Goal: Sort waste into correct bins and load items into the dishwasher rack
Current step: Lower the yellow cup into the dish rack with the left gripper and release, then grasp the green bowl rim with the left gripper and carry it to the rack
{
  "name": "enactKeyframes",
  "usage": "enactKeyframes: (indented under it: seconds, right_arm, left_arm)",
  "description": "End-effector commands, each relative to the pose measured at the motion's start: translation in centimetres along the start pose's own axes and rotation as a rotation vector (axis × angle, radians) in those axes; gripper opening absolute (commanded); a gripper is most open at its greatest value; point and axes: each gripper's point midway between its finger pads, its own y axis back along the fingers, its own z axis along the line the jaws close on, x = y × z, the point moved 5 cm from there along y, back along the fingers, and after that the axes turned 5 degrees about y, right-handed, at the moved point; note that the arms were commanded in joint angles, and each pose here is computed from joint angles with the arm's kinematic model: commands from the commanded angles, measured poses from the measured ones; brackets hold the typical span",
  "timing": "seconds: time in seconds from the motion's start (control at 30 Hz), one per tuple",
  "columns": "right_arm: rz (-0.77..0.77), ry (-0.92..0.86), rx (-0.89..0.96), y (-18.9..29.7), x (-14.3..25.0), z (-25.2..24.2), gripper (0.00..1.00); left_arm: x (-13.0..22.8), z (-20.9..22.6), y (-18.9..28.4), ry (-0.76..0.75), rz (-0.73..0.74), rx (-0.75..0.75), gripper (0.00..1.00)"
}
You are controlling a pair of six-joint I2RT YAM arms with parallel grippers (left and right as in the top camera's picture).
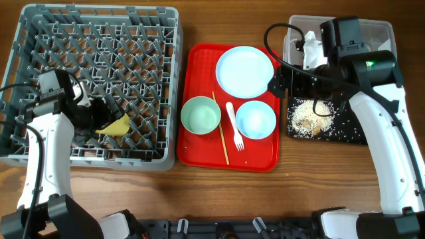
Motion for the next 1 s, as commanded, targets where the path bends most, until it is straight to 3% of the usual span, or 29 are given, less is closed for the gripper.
enactKeyframes:
  seconds: [0.0, 0.13, 0.23, 0.3, 0.37, 0.6, 0.7, 0.73, 0.8, 0.9, 0.97]
  right_arm:
    - [-0.011, 0.004, 0.012, 0.3, 0.0, -0.1, 1.0]
    - [-0.01, 0.004, 0.012, 0.3, 0.0, -0.1, 1.0]
    - [-0.002, 0.006, 0.015, 0.3, 0.1, -0.1, 1.0]
    - [0.0, -0.014, 0.091, 0.4, 0.3, -1.1, 0.99]
    - [-0.027, -0.198, 0.299, 1.6, 0.4, -4.0, 1.0]
    - [-0.047, -0.283, 0.295, 3.1, 0.5, -5.8, 1.0]
    - [-0.043, -0.283, 0.296, 3.0, 0.6, -5.9, 1.0]
    - [-0.041, -0.284, 0.297, 3.0, 0.6, -5.9, 1.0]
    - [-0.037, -0.284, 0.297, 3.0, 0.7, -5.9, 1.0]
    - [-0.034, -0.285, 0.298, 3.0, 0.8, -5.9, 1.0]
    - [-0.034, -0.285, 0.297, 3.0, 0.8, -5.9, 1.0]
  left_arm:
    - [-2.3, -1.8, 3.5, -0.023, -0.123, 0.065, 1.0]
    - [-2.3, -6.0, 8.0, -0.089, -0.206, 0.234, 1.0]
    - [0.2, -9.3, 8.8, -0.221, -0.216, 0.255, 1.0]
    - [1.7, -11.1, 8.2, -0.306, -0.206, 0.219, 1.0]
    - [3.8, -13.5, 7.4, -0.403, -0.167, 0.238, 1.0]
    - [10.5, -21.1, 2.8, -0.673, -0.013, 0.327, 1.0]
    - [13.0, -22.8, -1.0, -0.76, 0.04, 0.259, 1.0]
    - [13.5, -22.8, -2.0, -0.776, 0.043, 0.22, 0.97]
    - [14.5, -22.6, -4.8, -0.814, 0.065, 0.124, 0.82]
    - [16.2, -22.4, -8.0, -0.85, 0.133, 0.063, 0.77]
    - [17.4, -22.1, -10.2, -0.872, 0.181, 0.022, 0.64]
